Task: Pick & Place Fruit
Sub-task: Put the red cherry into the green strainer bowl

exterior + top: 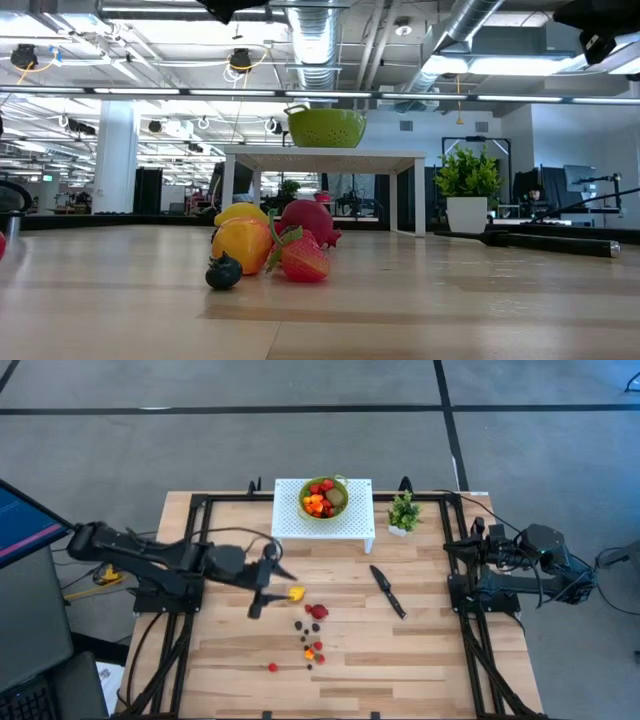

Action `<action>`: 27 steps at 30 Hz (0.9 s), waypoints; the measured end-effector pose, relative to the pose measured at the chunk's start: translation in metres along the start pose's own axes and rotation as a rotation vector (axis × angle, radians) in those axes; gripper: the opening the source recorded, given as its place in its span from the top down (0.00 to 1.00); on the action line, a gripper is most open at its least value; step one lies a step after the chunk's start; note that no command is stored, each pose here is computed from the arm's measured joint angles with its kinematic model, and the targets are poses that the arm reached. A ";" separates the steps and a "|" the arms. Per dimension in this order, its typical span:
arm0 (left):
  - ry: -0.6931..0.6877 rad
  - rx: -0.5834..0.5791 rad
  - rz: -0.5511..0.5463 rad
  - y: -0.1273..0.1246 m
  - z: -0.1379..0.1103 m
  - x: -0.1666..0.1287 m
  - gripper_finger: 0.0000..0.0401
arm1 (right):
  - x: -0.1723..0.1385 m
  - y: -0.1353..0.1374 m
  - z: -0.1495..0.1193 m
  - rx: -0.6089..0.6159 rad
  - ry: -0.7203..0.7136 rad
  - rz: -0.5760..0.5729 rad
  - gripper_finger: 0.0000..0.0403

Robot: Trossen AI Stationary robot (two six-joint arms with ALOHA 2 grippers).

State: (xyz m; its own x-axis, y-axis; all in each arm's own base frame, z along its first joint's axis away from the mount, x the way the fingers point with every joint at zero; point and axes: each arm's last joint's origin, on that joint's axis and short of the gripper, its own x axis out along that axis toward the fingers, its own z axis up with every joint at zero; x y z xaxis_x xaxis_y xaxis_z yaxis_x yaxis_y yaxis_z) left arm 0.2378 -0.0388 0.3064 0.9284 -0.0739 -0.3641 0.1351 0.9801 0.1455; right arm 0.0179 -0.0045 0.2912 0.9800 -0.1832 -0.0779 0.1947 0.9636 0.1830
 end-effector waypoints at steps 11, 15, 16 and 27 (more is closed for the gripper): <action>0.063 0.049 -0.122 -0.030 -0.005 -0.005 0.49 | 0.000 0.000 0.000 0.000 0.000 0.000 0.96; 0.105 0.031 -0.143 -0.035 -0.009 -0.006 0.50 | 0.000 0.000 0.000 0.000 0.000 0.000 0.96; 0.119 0.022 -0.145 -0.035 -0.010 -0.006 0.50 | 0.000 0.000 0.000 0.000 0.000 0.000 0.96; 0.275 -0.053 -0.249 -0.062 -0.023 -0.016 0.50 | 0.000 0.000 0.000 0.000 0.000 0.000 0.96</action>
State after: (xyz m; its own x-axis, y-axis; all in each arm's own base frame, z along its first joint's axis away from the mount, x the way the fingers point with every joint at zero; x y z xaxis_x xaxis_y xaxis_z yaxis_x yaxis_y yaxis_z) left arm 0.2061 -0.0941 0.2821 0.7404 -0.2665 -0.6170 0.3204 0.9470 -0.0245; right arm 0.0179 -0.0045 0.2912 0.9800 -0.1832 -0.0779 0.1946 0.9637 0.1826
